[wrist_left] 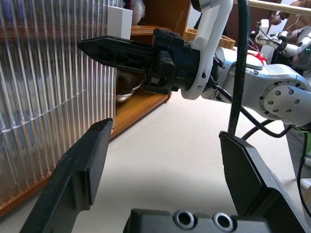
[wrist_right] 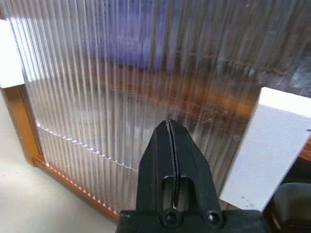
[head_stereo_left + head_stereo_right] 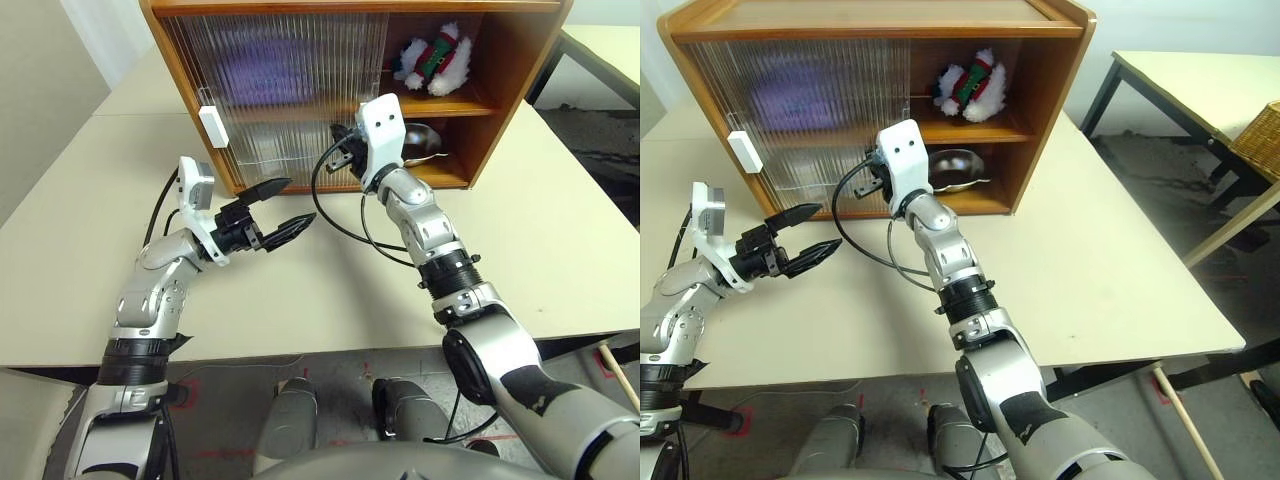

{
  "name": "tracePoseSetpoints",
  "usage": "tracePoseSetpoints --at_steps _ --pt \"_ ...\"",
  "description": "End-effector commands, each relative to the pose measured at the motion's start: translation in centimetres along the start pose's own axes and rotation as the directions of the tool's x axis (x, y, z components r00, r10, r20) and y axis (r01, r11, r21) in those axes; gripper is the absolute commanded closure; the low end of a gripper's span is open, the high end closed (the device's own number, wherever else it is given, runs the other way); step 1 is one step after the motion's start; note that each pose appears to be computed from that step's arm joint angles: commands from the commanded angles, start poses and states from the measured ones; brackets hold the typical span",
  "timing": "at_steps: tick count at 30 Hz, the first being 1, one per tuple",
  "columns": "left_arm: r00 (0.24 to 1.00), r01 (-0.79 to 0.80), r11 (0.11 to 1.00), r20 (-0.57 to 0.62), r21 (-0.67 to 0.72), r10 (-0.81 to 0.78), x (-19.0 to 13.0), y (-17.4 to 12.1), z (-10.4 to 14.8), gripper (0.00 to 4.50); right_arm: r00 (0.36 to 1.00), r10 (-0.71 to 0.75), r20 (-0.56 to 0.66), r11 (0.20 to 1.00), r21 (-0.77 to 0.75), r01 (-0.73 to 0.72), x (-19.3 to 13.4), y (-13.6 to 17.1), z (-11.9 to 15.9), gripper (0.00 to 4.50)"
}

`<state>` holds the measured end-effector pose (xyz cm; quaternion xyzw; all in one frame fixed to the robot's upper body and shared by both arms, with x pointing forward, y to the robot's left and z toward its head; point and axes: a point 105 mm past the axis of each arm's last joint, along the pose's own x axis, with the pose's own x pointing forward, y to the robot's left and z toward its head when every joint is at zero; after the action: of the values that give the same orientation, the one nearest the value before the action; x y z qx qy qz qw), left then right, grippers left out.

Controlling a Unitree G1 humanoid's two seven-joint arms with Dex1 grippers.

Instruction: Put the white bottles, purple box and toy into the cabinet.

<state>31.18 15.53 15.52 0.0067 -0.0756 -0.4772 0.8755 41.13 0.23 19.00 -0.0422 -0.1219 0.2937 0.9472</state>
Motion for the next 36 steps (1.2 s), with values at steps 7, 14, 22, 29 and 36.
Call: tracePoseSetpoints --at_steps 7,14,22,29,36 --pt "1.000 0.010 1.000 -0.013 0.003 -0.010 0.3 0.0 -0.5 0.00 0.998 -0.066 0.024 0.998 -0.019 0.066 -1.3 0.0 0.7 4.45" --pt "1.000 0.017 1.000 -0.010 0.004 -0.017 0.5 0.1 -0.4 0.00 0.988 -0.151 -0.013 0.988 -0.030 0.151 -1.7 -1.5 -0.2 4.45" --pt "1.000 0.019 1.000 -0.012 0.007 -0.019 0.5 0.1 -0.3 0.00 0.975 -0.220 -0.033 0.975 -0.044 0.219 -1.8 -2.3 -0.5 4.45" --pt "1.000 0.019 1.000 -0.011 0.008 -0.019 0.6 0.0 -0.3 0.00 0.959 -0.284 -0.018 0.956 -0.088 0.282 -2.2 -2.6 -0.5 4.45" --pt "1.000 0.020 1.000 -0.009 0.008 -0.020 0.7 0.0 -0.3 0.00 0.935 -0.355 -0.006 0.926 -0.138 0.351 -2.7 -3.8 -0.3 4.45"
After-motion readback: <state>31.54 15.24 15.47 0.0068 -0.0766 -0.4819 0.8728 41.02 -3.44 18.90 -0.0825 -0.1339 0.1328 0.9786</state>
